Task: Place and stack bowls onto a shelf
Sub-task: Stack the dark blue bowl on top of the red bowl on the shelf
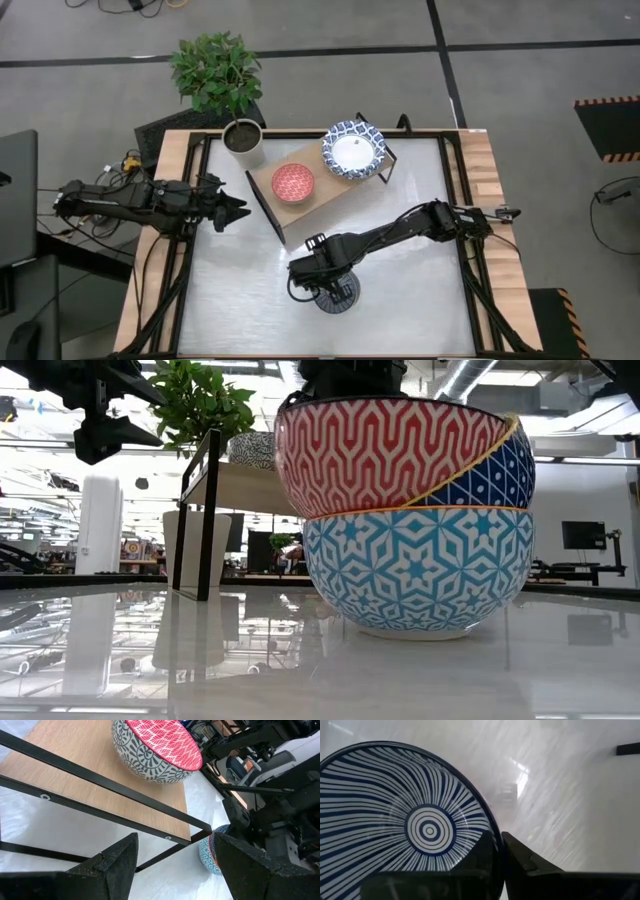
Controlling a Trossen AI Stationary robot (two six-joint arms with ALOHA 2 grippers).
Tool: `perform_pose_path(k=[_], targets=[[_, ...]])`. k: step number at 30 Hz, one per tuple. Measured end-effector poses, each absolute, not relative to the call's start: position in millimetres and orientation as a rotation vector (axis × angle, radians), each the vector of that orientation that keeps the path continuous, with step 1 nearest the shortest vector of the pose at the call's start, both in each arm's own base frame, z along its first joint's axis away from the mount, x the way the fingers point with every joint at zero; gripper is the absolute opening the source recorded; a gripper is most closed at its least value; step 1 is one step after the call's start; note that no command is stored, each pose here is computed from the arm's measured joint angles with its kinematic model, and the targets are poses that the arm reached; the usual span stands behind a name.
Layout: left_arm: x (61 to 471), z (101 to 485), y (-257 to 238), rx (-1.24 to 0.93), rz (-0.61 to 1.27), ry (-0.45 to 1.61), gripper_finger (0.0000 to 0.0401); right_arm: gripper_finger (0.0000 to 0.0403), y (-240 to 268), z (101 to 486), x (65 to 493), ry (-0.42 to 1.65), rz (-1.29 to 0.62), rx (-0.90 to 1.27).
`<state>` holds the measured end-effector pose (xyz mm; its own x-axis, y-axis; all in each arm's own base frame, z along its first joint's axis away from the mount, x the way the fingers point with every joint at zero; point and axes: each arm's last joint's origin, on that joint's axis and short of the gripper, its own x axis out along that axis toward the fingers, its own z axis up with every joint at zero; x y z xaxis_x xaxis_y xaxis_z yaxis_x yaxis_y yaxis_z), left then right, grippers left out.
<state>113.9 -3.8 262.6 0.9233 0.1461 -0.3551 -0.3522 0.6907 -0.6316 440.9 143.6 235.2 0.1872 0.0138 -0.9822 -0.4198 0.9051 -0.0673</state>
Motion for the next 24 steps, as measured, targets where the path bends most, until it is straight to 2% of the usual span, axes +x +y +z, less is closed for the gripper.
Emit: perform_pose_path(k=[13,20,24], targets=[[114.0,262.5,-3.8,-0.761,0.284,0.289,0.0246,0.0041,112.0,278.6,434.4,1.273,0.350,-0.172],[113.9,262.6,-3.6,-0.763,0.292,0.284,0.0246,0.0041,85.2,325.5,420.5,1.148,0.358,-0.048],[113.9,262.6,-3.4,-0.768,0.298,0.281,0.0246,0.0041,64.6,366.1,411.6,0.964,0.379,0.078]])
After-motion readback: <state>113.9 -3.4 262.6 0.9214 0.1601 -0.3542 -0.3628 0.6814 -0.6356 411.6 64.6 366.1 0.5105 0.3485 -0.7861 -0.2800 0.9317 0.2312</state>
